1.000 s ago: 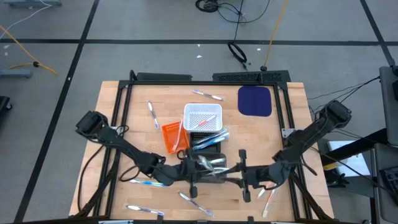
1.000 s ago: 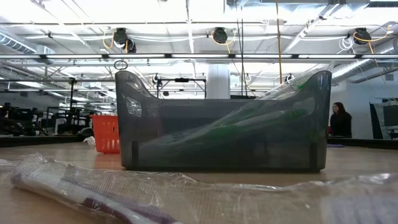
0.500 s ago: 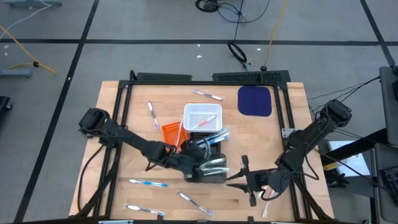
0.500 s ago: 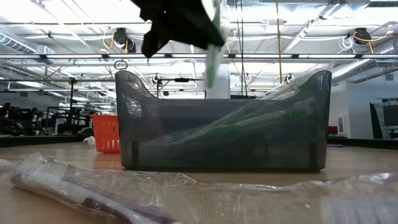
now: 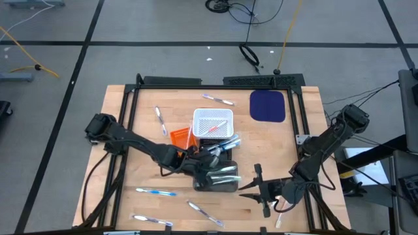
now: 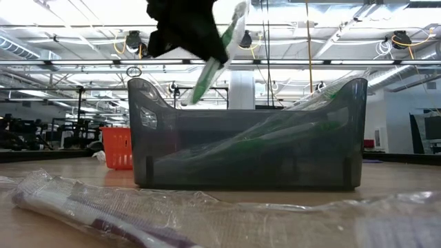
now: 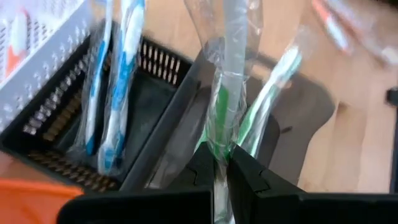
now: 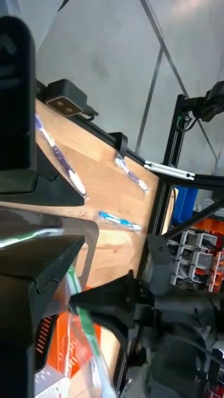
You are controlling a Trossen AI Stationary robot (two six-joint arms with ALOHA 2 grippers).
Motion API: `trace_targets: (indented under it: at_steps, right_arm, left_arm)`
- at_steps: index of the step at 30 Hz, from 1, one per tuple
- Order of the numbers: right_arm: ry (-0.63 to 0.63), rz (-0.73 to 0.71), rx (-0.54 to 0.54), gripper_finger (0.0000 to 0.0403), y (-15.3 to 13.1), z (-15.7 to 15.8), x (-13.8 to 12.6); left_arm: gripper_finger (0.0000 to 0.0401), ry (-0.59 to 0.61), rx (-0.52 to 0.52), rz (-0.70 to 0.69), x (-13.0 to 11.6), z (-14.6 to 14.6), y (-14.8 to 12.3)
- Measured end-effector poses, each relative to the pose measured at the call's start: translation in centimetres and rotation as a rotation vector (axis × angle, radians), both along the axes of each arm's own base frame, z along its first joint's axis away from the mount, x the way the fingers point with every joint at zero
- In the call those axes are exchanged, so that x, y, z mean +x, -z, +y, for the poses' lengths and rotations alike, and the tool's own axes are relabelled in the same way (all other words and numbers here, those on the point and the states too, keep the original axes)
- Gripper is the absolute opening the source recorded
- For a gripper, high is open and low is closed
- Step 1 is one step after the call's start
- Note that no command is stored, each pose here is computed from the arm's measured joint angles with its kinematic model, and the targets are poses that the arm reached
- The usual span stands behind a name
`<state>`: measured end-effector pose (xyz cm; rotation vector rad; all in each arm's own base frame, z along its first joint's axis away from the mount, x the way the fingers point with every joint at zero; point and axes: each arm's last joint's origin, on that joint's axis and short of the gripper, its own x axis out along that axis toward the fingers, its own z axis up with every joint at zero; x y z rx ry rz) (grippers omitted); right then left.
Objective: Pick & Place Toothbrushes
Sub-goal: Put the green toothbrush into the black bin, then put the blue toothbrush into the top black basket
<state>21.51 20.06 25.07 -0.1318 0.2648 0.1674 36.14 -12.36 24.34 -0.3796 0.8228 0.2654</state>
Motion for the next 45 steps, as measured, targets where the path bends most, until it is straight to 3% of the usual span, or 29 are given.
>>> trace_targets:
  at_steps: [6, 21, 34, 39, 45]
  right_arm:
    - [0.000, 0.004, -0.004, 0.0075, 0.0, 0.0, 0.0]
    - [0.007, 0.045, -0.018, 0.0075, 0.5, -0.2, -0.1]
    - [0.006, 0.051, -0.024, 0.0075, 0.6, -0.2, -0.1]
    - [0.006, 0.051, -0.024, 0.0075, 0.6, -0.2, -0.1]
    - [0.017, 0.074, -0.009, 0.0075, 0.8, -0.2, -0.2]
  left_arm:
    - [0.0007, 0.022, -0.027, 0.091, 0.6, -0.2, 2.5]
    - [0.0009, 0.106, -0.093, 0.153, 1.2, -0.7, 4.1]
    - [0.0118, 0.109, -0.087, 0.155, 1.2, -0.7, 4.3]
    - [0.0138, 0.117, -0.092, 0.156, 1.1, -0.6, 4.0]
    - [0.0140, 0.169, -0.130, 0.137, -0.2, -1.1, 1.6]
